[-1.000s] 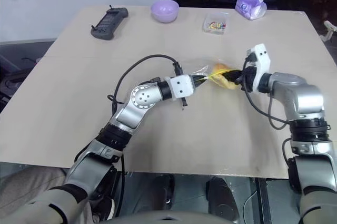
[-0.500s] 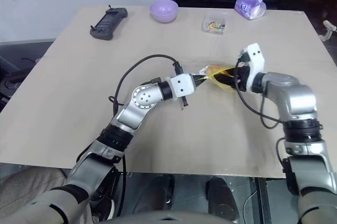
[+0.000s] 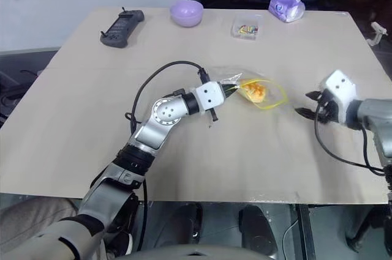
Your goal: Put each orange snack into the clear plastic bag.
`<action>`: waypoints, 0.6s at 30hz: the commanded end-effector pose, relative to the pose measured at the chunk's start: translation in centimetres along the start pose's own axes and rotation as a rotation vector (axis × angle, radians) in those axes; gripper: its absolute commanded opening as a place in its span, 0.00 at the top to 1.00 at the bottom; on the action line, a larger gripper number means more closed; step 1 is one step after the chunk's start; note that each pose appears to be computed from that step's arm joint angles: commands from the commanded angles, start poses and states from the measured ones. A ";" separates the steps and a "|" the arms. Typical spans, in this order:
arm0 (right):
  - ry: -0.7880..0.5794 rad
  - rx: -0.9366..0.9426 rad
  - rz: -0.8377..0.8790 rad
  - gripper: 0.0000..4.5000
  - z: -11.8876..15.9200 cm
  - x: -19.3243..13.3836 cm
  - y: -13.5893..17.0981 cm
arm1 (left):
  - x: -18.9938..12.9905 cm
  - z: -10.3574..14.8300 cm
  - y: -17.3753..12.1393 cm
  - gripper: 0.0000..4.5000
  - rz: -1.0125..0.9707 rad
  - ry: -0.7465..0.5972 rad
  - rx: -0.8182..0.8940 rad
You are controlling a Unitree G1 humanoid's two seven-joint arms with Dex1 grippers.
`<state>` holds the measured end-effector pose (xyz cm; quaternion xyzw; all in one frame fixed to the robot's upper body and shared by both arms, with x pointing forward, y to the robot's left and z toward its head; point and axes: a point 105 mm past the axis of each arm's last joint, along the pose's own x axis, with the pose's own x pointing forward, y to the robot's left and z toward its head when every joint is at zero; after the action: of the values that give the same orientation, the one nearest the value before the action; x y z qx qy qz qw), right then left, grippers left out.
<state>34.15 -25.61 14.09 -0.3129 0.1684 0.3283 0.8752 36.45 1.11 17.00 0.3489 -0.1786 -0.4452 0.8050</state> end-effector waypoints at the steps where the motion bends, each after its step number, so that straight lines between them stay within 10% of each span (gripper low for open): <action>1: -0.024 -0.152 -0.019 0.35 1.0 1.7 0.3 | 0.0 1.3 0.7 1.00 0.026 -0.045 0.008; 12: -0.180 -0.210 -0.114 0.35 4.8 3.1 -0.8 | -0.1 1.0 0.7 1.00 0.028 -0.035 0.007; 18: -0.187 -0.223 -0.089 0.85 5.1 2.9 -0.3 | 0.0 1.1 0.6 1.00 0.027 -0.038 0.005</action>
<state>37.06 -20.98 14.58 -0.3747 0.0651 0.3400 0.8601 36.52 1.15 16.89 0.3462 -0.1731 -0.4452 0.8074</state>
